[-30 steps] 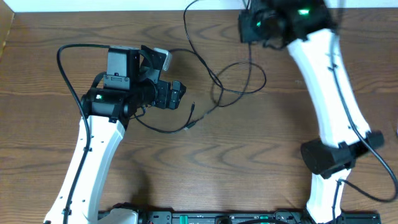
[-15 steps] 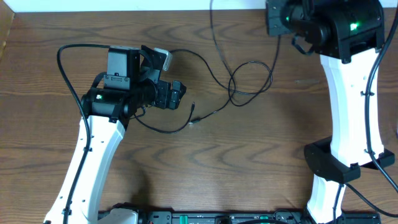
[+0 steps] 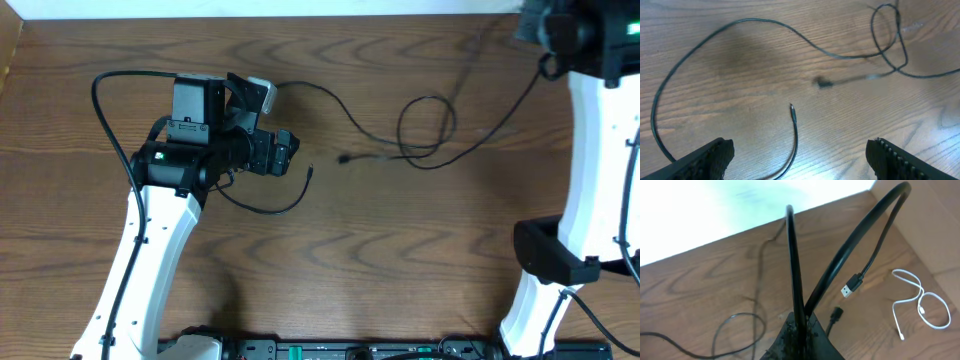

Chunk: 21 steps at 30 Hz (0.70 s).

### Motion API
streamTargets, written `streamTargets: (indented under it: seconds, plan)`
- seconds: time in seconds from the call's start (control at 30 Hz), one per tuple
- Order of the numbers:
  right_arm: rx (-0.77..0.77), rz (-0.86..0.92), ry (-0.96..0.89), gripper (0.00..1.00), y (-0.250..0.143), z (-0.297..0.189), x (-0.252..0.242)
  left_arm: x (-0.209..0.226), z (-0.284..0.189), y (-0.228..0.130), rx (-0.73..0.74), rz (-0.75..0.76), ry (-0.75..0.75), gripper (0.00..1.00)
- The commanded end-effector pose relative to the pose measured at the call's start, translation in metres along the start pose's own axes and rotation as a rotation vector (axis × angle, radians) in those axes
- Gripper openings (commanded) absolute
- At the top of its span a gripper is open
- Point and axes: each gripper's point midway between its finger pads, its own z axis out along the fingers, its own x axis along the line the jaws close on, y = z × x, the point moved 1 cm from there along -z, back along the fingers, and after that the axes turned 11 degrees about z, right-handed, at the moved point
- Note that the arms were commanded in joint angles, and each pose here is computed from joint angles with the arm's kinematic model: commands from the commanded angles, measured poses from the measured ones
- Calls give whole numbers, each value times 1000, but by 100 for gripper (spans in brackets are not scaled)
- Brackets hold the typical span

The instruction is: Untangle cables

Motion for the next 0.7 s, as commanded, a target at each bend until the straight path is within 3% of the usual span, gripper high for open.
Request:
streamTargets:
  seconds: [0.0,0.13,0.27,0.47,0.67]
  plan:
    - [5,82,62,1,5,-16,-5,0,-2,2,-3,6,5,90]
    - [41,79,109,1,1,-15,0,0,-2,2,-3,6,5,89]
    - [70,52,153,1,-4,-16,8,0,-2,2,-3,6,5,72]
    - [135,21,248,1,-15,-20,23,0,-2,2,-3,6,5,73]
    - [263,-108,411,1,-43,-21,55,0,-2,2,-4,-2,4,79]
